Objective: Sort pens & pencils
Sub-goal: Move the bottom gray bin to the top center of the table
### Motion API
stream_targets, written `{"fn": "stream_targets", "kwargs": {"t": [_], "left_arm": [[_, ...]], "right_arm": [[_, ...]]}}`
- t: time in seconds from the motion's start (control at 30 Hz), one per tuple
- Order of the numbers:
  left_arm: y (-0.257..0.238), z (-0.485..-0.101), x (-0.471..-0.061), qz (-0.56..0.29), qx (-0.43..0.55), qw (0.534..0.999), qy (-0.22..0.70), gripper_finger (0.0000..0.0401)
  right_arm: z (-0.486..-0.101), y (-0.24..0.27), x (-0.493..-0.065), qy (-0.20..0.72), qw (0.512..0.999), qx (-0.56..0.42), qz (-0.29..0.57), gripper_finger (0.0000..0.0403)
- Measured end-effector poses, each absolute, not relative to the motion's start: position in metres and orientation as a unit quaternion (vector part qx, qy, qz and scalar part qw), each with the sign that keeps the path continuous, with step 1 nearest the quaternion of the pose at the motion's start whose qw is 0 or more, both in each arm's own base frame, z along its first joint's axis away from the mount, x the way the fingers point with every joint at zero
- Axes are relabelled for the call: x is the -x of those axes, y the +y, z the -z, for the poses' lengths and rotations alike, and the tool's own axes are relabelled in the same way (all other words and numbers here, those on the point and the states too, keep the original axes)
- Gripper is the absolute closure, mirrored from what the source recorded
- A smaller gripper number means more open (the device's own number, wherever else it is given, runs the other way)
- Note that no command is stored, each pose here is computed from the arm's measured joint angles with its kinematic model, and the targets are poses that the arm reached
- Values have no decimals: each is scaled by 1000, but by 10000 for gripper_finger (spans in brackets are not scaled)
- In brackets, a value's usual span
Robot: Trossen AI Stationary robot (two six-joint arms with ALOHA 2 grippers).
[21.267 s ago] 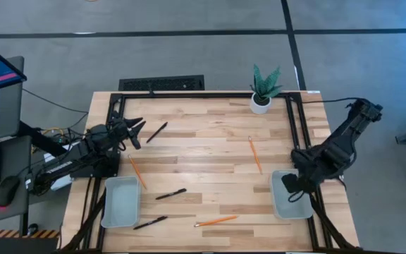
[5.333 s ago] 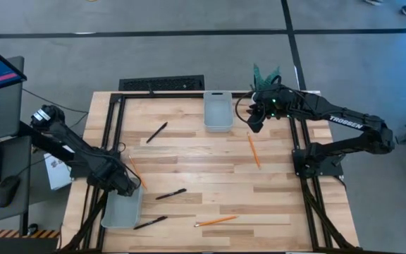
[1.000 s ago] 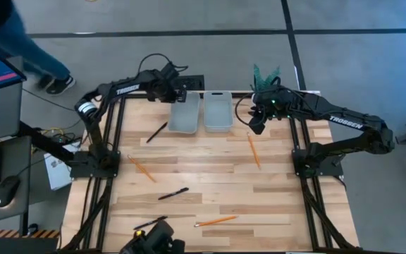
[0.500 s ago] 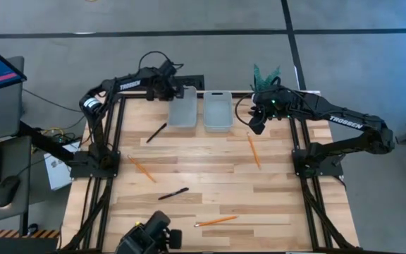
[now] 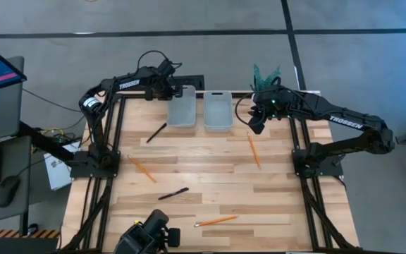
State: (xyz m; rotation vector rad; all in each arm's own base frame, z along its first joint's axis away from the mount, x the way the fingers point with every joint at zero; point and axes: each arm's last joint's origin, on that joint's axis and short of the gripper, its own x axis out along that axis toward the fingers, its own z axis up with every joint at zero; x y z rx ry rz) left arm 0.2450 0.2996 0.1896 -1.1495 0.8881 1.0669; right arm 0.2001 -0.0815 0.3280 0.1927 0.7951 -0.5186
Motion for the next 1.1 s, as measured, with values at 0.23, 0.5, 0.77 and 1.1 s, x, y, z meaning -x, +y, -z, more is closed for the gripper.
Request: {"fn": "stream_targets", "kwargs": {"t": [0.23, 0.5, 0.77, 1.1], "left_arm": [[297, -188, -243, -463, 502, 609, 404, 397], [298, -167, -244, -458, 520, 579, 429, 397], [297, -163, -256, -456, 515, 595, 415, 397], [299, -164, -257, -449, 513, 605, 411, 397]], "right_arm": [[-328, -82, -200, 382, 885, -93, 249, 280], [-328, -81, -200, 382, 885, -93, 249, 280], [-328, -81, -200, 382, 885, -93, 249, 280], [-328, -81, -200, 382, 885, -93, 249, 280]]}}
